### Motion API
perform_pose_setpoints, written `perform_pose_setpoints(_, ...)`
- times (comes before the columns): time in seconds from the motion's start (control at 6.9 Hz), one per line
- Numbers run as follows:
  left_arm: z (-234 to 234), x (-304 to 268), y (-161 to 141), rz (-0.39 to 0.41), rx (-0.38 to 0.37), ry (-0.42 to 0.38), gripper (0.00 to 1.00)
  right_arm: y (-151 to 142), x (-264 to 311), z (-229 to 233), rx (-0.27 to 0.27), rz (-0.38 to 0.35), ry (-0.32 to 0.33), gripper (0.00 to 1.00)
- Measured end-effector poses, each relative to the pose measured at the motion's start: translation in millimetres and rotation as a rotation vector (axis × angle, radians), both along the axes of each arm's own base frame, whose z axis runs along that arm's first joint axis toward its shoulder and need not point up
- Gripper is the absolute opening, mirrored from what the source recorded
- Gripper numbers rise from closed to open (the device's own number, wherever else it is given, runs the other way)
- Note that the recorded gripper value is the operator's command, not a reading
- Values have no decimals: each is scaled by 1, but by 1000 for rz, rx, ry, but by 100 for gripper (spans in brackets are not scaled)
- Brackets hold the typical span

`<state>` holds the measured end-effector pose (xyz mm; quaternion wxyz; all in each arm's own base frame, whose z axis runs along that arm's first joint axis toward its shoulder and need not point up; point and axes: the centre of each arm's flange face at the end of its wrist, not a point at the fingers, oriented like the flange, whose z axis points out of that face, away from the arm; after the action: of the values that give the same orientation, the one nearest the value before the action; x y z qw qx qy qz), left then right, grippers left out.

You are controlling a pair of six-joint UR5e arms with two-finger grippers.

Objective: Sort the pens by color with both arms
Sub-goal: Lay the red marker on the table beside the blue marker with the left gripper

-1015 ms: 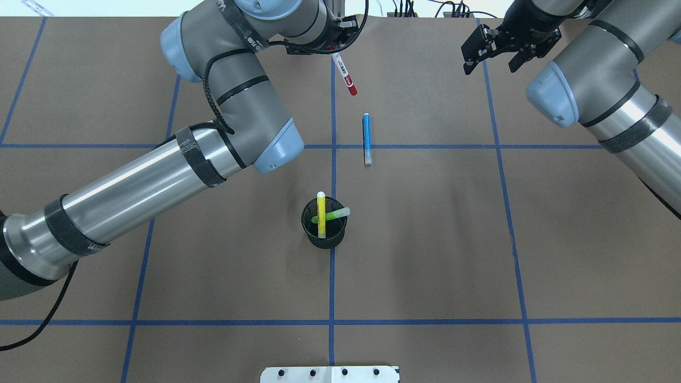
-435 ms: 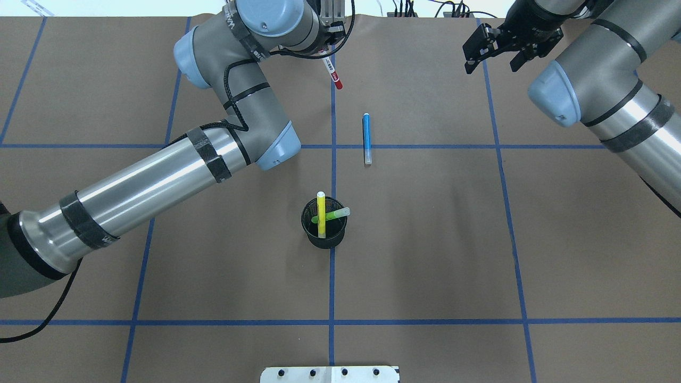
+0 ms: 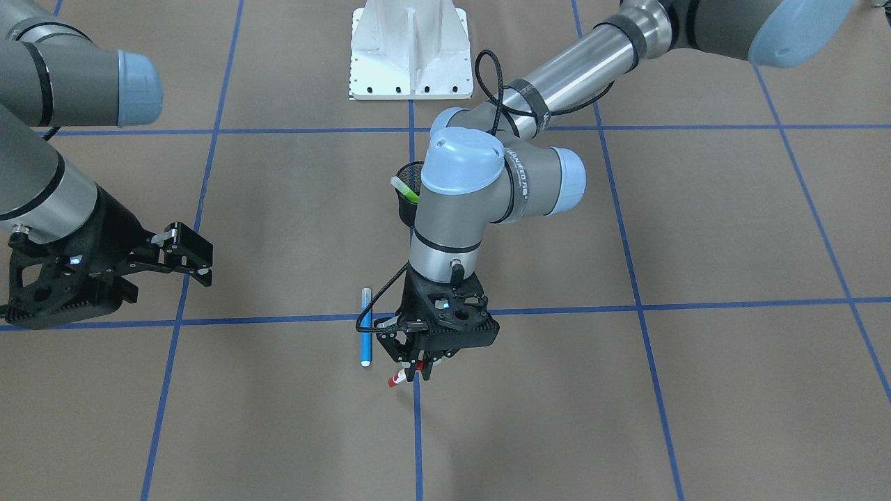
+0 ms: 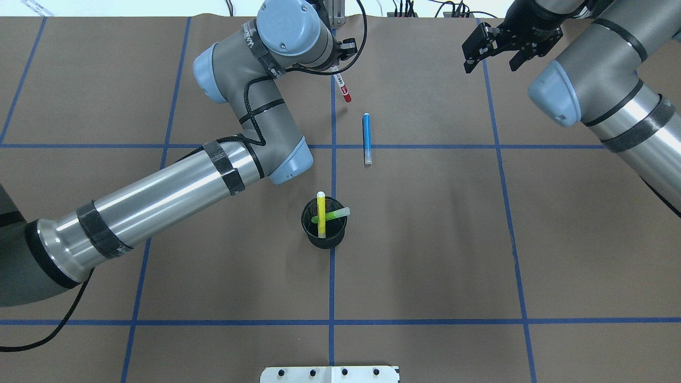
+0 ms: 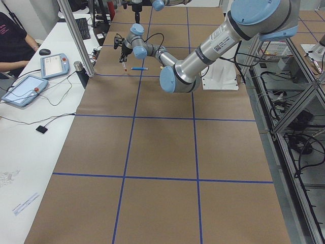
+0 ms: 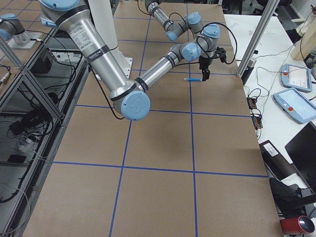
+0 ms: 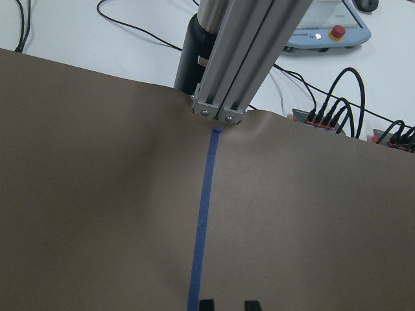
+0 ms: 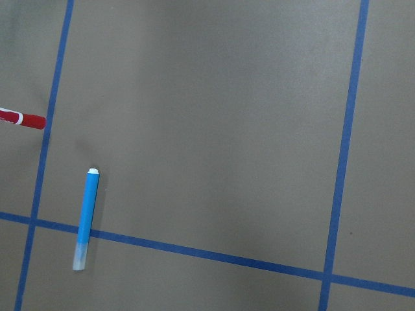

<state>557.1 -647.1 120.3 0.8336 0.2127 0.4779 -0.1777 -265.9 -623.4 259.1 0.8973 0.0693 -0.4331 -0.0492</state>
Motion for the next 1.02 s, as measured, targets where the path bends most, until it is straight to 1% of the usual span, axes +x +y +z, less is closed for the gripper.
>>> perform_pose_setpoints(0.44,-2,9,9,14,0,2,21,1,-1,-1,0,-2,-2,99)
perform_pose_setpoints(0.58,-2,10,11,17,0,1,27,1,-1,-1,0,-3,-2,99)
perform_pose_setpoints(0.73,-1,11,11,18,0,1,28,1,-1,-1,0,-3,-2,99)
perform_pose_setpoints(1.02,-1,12,13,21,3,2,29,0,-2,-1,0,-4,-2,99)
